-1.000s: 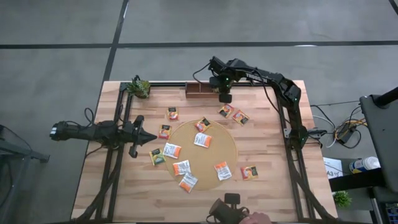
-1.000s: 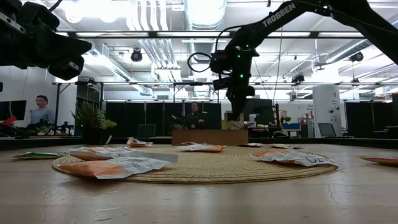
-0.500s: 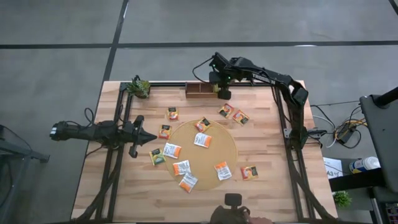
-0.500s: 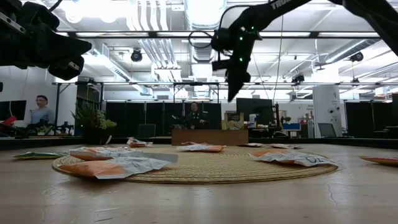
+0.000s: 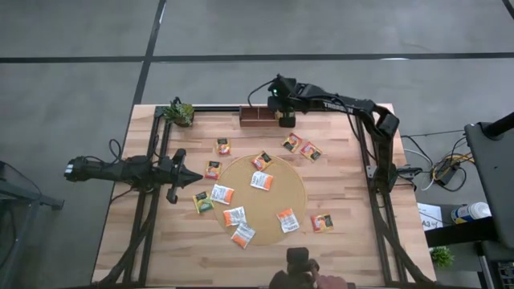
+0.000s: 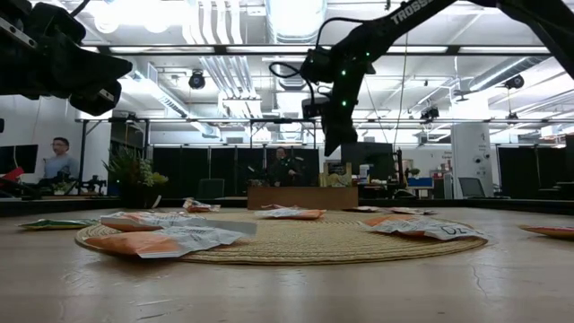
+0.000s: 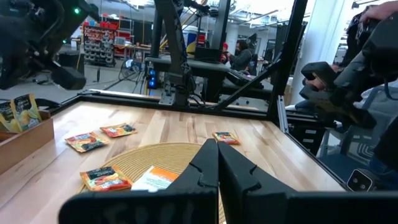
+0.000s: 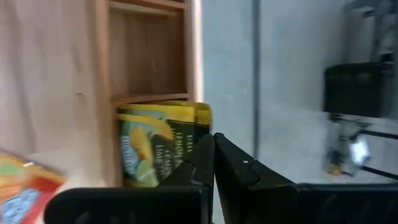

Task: Pick & Place Tea
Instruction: Put the top yellow tea bag into the right section of the wooden organizer

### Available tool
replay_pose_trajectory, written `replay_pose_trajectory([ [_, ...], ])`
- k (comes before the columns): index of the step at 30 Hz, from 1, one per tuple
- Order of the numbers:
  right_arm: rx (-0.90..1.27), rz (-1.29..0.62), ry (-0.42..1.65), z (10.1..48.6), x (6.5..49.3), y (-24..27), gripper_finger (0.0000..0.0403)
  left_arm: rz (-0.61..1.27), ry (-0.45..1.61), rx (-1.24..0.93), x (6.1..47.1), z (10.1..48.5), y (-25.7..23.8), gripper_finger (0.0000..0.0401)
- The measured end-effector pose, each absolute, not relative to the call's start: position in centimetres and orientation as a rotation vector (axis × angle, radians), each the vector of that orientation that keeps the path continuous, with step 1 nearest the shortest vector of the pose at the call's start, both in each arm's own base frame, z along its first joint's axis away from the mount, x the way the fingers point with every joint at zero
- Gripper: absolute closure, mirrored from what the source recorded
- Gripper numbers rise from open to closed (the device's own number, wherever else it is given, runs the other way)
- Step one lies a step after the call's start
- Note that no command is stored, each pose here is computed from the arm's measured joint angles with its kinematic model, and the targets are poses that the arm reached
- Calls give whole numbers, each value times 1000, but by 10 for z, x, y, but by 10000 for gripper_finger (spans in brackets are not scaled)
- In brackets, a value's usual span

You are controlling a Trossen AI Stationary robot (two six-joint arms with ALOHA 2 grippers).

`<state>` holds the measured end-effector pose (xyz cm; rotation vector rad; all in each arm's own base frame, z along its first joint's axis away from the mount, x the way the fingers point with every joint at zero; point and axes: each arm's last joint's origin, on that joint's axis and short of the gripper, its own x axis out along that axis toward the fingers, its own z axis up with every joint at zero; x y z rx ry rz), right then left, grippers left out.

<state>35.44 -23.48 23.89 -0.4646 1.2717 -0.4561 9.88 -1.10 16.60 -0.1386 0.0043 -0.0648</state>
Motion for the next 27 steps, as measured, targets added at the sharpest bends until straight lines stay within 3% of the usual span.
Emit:
replay_pose_trajectory([
  [27,-390,-458,1274,203,349,-223,395,-64,4,-139,99,166,-11,401],
])
